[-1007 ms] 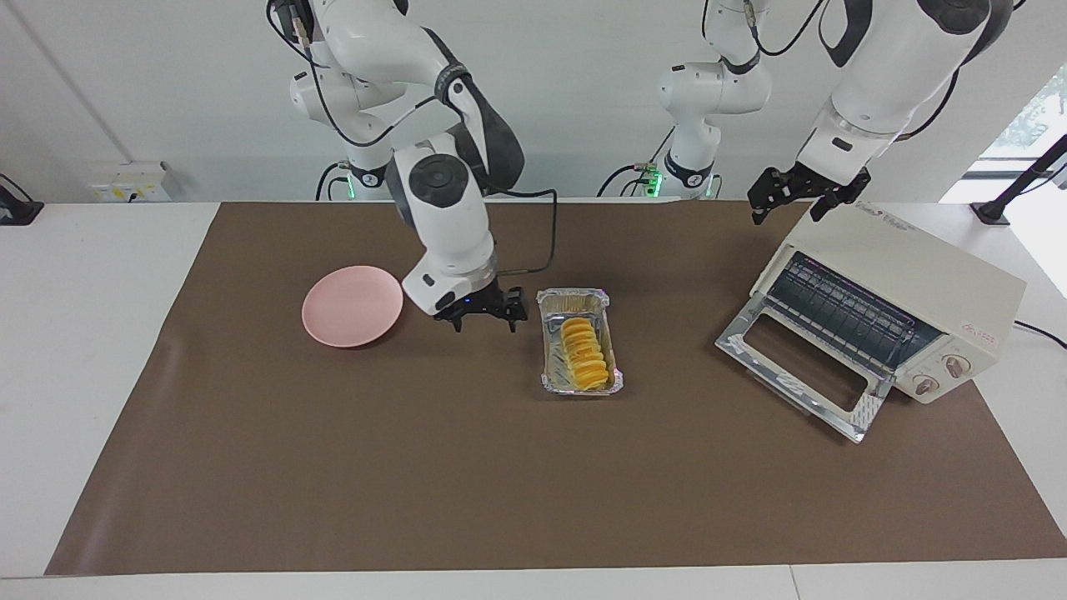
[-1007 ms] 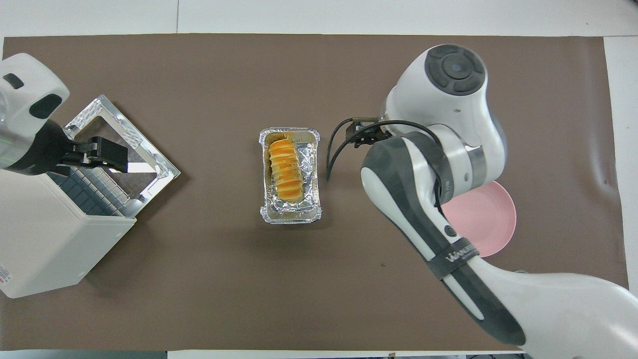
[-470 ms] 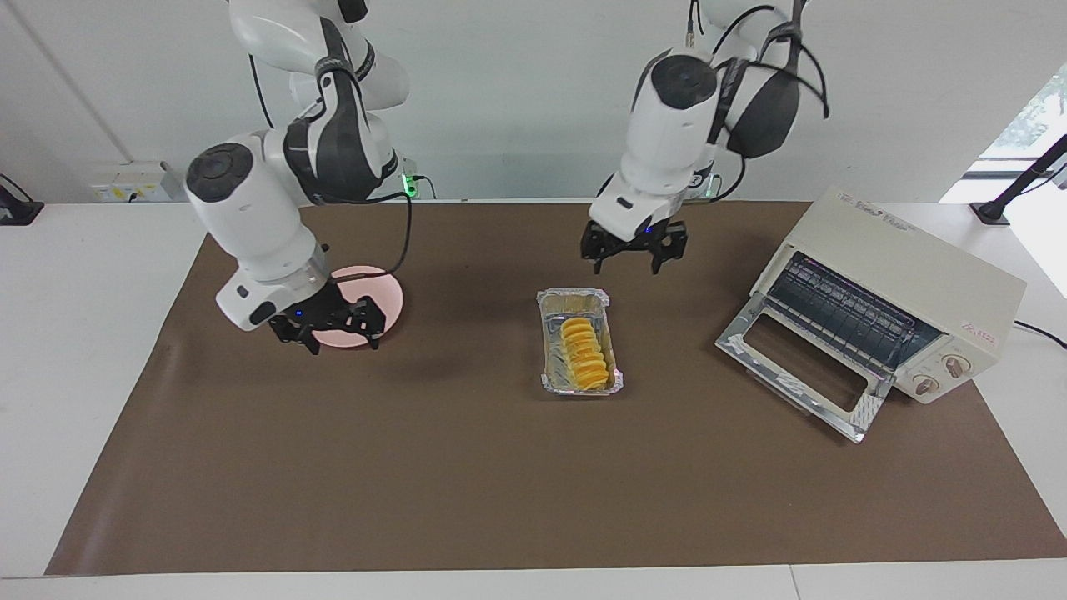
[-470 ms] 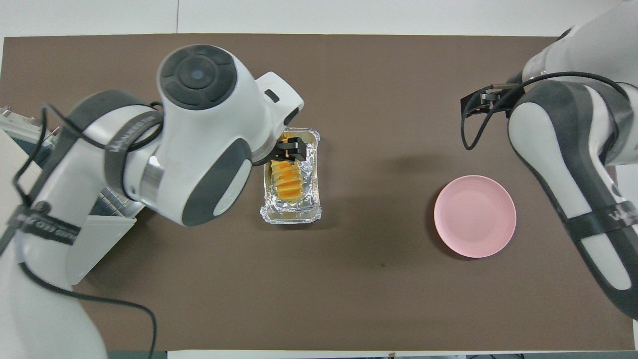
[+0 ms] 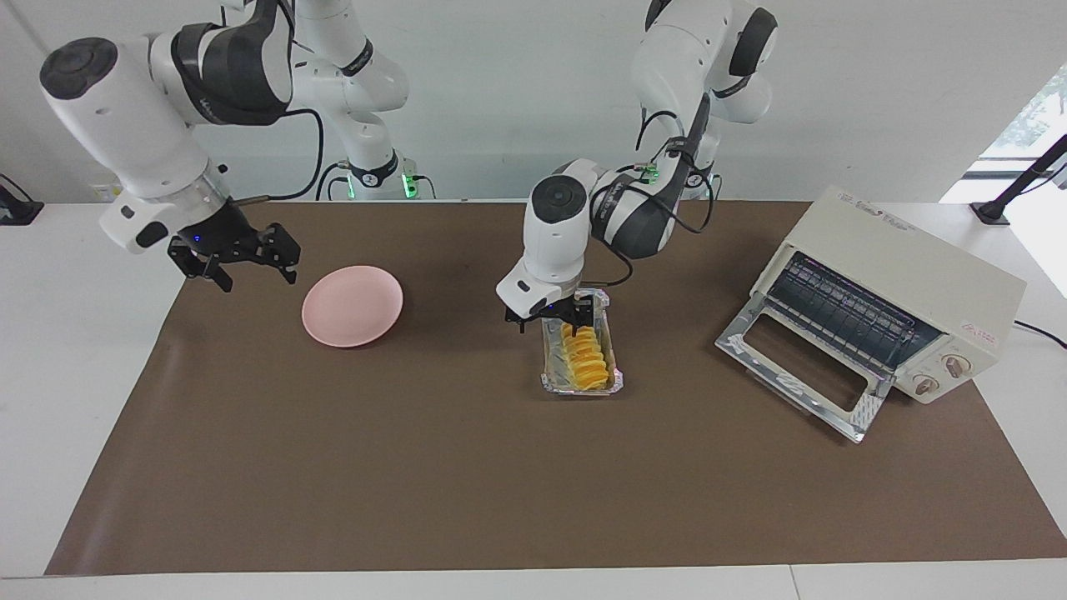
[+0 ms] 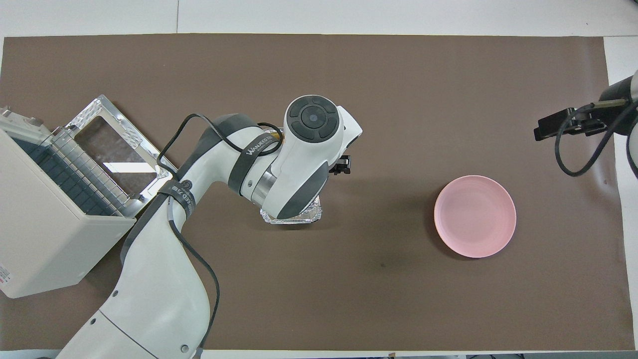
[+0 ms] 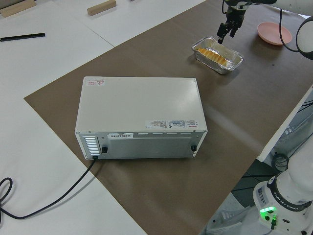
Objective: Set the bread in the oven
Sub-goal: 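Grasp and lift the foil tray with the left gripper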
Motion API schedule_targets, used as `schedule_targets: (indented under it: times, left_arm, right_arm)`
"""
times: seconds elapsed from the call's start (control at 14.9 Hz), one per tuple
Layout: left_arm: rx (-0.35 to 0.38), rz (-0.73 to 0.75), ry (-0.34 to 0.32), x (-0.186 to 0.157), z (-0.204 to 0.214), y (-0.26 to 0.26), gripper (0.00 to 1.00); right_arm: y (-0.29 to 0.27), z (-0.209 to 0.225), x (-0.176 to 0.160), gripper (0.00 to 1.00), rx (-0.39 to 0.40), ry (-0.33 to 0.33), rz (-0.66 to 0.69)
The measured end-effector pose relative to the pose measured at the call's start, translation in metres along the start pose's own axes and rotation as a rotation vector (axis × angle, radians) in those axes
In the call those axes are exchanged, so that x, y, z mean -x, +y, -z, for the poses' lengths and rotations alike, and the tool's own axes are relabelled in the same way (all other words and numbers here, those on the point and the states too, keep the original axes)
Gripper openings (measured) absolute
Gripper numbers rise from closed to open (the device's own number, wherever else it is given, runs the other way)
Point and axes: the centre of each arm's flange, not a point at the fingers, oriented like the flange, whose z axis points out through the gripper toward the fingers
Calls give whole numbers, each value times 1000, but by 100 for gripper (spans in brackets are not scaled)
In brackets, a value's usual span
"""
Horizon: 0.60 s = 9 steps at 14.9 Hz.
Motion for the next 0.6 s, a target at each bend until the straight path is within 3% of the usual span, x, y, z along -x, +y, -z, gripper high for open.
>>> schedule_targets:
  times: [0.13, 0.34, 0.6]
  left_arm:
    - [-5, -3, -5, 1, -21, 2, 97]
    - [-9, -5, -12, 6, -39, 0, 60]
    - [-22, 0, -35, 10, -49, -4, 17]
  right_arm:
    - [-5, 20, 18, 100, 2, -17, 6]
    - [-7, 38, 40, 100, 26, -55, 12]
    - [-6, 39, 44, 100, 35, -69, 60]
